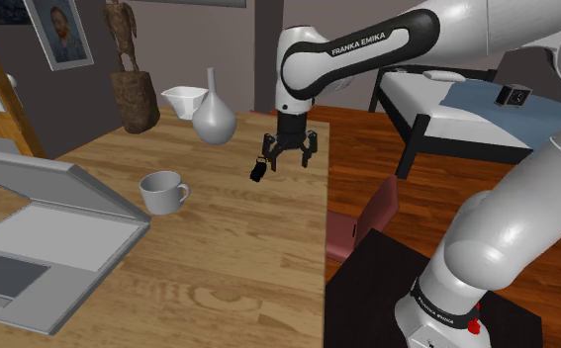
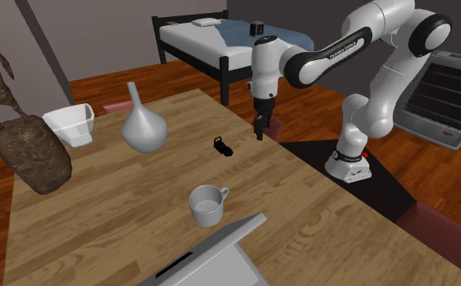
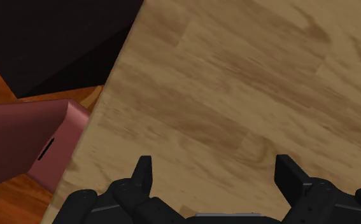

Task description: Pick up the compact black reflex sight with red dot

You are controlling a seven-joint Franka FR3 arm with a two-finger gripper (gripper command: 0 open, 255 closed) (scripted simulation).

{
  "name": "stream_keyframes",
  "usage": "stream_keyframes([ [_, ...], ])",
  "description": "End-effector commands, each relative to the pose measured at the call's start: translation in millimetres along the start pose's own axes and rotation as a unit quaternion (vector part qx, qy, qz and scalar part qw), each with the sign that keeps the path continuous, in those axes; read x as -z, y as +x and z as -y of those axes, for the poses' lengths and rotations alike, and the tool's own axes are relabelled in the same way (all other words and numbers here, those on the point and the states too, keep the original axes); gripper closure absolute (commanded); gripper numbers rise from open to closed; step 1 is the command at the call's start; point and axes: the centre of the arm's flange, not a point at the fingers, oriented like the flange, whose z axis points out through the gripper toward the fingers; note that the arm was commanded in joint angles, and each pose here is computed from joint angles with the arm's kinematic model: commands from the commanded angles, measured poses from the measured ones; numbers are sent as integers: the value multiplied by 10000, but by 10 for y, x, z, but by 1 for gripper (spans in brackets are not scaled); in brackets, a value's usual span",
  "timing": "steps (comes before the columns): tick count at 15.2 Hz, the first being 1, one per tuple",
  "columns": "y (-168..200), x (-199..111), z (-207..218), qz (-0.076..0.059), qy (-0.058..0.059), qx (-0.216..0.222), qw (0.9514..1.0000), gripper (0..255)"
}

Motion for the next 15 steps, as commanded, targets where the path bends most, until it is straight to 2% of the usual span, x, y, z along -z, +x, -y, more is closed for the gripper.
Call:
stream_keyframes([
  [1,190,-118,114,-114,-13,-237,9997,0],
  [6,698,-315,363,-384,-63,-804,9960,0],
  [12,1352,-515,581,-707,-121,-1479,9864,0],
  [15,1367,-622,582,-710,-122,-1485,9863,0],
])
